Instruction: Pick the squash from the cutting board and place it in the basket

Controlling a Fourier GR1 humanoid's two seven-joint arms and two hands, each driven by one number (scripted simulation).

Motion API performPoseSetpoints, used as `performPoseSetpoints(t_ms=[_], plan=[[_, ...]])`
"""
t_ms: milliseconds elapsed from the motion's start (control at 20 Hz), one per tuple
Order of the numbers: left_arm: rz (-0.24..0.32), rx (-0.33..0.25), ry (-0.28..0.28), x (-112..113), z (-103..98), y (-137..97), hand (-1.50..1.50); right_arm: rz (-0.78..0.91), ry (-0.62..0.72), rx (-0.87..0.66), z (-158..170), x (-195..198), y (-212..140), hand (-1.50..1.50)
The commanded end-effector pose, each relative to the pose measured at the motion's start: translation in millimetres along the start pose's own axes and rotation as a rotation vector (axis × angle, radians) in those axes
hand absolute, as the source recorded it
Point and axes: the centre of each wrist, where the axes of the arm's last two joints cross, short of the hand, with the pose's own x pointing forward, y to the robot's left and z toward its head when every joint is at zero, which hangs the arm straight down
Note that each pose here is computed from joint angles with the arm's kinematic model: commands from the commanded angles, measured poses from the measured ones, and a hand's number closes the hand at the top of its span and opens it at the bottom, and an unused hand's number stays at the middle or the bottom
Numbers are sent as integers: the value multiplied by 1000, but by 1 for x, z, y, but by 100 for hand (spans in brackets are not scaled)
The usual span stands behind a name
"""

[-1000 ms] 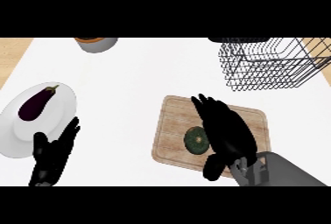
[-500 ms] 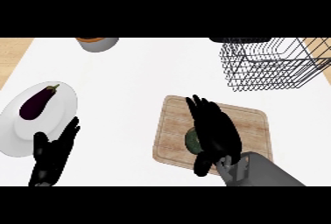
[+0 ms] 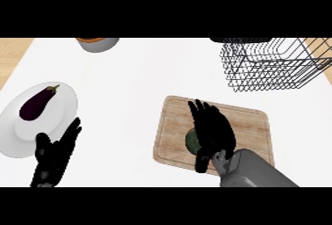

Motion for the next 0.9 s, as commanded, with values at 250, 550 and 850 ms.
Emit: performPoseSetpoints(t_ms=[250,550,850], plan=[[21,15,117,-26,-8,2,0,19,36,21,8,-4,25,-150],[19,5,130,-30,10,8,0,36,55,2,-11,1,27,-150],[13,-7,117,-20,-4,5,0,119,-9,1,-21,-16,43,150]])
